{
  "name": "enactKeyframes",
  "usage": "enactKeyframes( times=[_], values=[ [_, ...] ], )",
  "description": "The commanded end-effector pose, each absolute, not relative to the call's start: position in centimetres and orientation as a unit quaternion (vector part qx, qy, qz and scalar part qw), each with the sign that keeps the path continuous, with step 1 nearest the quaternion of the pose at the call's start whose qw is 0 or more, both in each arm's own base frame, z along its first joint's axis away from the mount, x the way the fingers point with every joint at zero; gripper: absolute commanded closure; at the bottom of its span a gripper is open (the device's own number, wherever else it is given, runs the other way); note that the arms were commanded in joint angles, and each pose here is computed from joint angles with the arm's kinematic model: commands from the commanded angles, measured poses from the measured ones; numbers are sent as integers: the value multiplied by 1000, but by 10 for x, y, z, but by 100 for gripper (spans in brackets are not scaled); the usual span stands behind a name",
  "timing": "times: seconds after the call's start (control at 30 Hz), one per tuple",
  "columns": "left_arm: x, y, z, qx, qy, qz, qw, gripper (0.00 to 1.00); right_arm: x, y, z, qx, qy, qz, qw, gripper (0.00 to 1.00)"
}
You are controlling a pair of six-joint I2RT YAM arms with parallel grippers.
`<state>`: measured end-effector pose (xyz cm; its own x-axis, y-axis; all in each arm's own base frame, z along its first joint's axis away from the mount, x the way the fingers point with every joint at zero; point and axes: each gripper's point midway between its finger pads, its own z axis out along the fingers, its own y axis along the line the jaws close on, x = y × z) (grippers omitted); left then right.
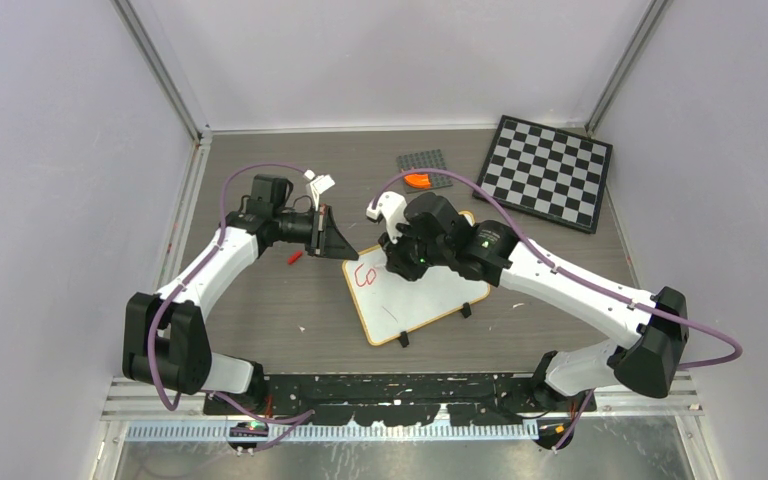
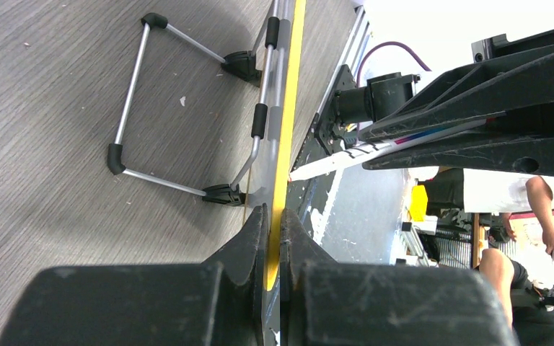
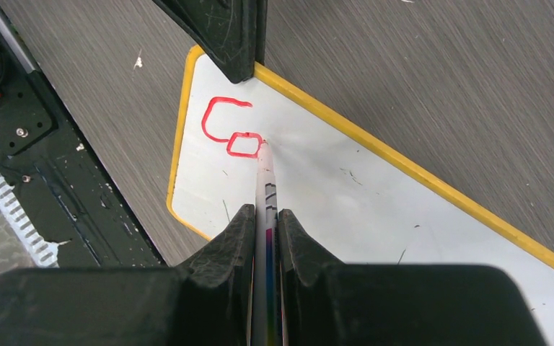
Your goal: Write a sentence on the whiteboard
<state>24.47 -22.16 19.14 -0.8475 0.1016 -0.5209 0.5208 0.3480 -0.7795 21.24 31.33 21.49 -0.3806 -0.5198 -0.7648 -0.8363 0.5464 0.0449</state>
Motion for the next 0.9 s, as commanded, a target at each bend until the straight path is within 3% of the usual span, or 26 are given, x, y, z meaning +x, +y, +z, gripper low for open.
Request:
enactKeyframes(
  times=[0.0, 0.87],
  values=[
    [252, -219, 185, 183, 809, -521, 200, 100, 220, 308, 225, -413, 797, 210, 388, 100],
    [252, -219, 184, 182, 810, -520, 199, 100, 230, 297, 210, -402, 809, 188, 384, 100]
  ],
)
